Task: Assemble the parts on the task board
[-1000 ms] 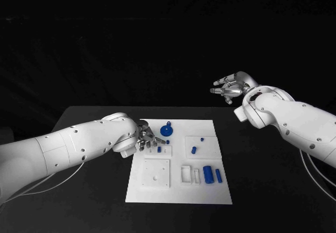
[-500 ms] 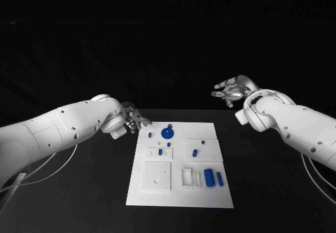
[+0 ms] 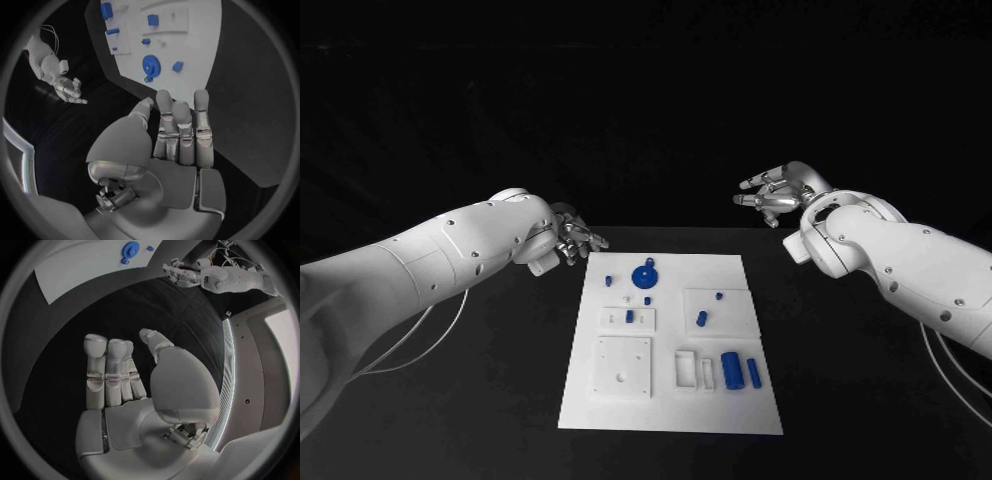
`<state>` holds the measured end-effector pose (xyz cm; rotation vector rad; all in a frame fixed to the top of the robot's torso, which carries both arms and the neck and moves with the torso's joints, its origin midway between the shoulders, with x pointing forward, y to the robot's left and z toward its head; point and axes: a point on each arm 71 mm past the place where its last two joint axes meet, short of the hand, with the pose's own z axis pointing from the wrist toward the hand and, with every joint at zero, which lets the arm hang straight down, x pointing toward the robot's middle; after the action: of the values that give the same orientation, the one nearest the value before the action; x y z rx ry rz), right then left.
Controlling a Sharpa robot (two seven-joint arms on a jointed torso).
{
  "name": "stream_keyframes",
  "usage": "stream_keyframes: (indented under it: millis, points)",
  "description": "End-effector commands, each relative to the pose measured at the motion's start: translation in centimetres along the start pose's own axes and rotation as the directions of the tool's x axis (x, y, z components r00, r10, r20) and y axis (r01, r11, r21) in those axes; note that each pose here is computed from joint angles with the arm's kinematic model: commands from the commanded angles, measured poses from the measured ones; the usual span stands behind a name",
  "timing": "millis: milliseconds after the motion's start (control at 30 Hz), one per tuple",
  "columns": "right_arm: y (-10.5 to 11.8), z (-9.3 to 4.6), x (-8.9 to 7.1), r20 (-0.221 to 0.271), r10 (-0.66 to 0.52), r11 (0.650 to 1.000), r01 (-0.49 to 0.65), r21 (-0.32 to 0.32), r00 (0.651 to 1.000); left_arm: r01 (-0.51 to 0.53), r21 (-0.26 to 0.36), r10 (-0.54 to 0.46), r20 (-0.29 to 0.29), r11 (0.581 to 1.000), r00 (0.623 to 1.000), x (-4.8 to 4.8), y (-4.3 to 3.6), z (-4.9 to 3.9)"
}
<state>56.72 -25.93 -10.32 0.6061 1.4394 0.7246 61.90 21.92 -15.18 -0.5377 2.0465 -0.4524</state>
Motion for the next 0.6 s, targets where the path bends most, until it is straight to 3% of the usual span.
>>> stream_keyframes:
  millis: [33,233,433,600]
  points:
    - [0.3,-0.1,0.2,-0.015,-0.003,1.0,0.002,-0.017,1.0,-0.09,0.038,0.091,-0.021,0.995,0.996,0.15,-0.33,0.27]
    - [0.4,-0.2,0.2,-0.016,-0.003,1.0,0.003,-0.021,1.0,-0.186,0.029,0.187,-0.014,0.982,0.982,0.55,-0.15,0.87]
    - [0.6,-0.3,0.2,-0.018,-0.003,1.0,0.003,-0.024,1.0,-0.252,0.036,0.254,-0.069,0.967,0.965,1.63,0.0,1.26]
    - [0.7,-0.3,0.1,-0.017,-0.003,1.0,0.002,-0.027,1.0,-0.272,0.041,0.274,-0.075,0.962,0.959,2.35,0.17,1.61]
